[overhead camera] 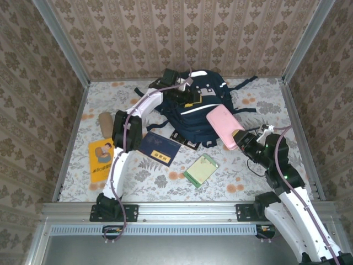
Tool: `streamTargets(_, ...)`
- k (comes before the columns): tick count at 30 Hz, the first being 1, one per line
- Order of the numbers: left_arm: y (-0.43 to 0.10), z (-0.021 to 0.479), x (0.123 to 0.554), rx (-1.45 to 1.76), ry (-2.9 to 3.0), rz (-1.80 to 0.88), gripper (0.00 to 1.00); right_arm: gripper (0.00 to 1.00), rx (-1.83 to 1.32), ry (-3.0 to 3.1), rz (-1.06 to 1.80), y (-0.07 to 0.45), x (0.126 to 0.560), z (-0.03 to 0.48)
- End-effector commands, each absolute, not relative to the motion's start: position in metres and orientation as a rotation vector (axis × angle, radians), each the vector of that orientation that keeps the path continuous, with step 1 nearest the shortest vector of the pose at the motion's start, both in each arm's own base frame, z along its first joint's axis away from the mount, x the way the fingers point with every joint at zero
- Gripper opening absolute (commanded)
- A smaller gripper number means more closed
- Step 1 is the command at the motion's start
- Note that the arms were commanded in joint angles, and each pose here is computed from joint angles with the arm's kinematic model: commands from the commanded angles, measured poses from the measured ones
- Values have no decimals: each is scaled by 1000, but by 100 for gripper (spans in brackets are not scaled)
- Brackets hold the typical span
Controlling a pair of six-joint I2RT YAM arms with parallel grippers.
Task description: Pack the student bag
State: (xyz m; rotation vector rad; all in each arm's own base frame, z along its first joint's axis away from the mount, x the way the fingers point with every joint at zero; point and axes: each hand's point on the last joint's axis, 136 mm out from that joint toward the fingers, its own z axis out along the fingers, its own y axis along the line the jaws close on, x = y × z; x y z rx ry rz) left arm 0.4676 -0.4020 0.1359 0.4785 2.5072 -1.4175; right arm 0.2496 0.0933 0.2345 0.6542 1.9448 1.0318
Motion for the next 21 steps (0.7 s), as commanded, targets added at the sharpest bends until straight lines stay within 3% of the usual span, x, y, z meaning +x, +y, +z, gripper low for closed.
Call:
streamTargets(1, -412, 156, 464, 552, 2445, -1473, 61, 26, 592, 1902, 1014, 90, 245, 258)
streamTargets(21, -418, 128, 442, 600, 2546, -1445, 60, 27, 576, 1888, 1035, 87, 240, 273)
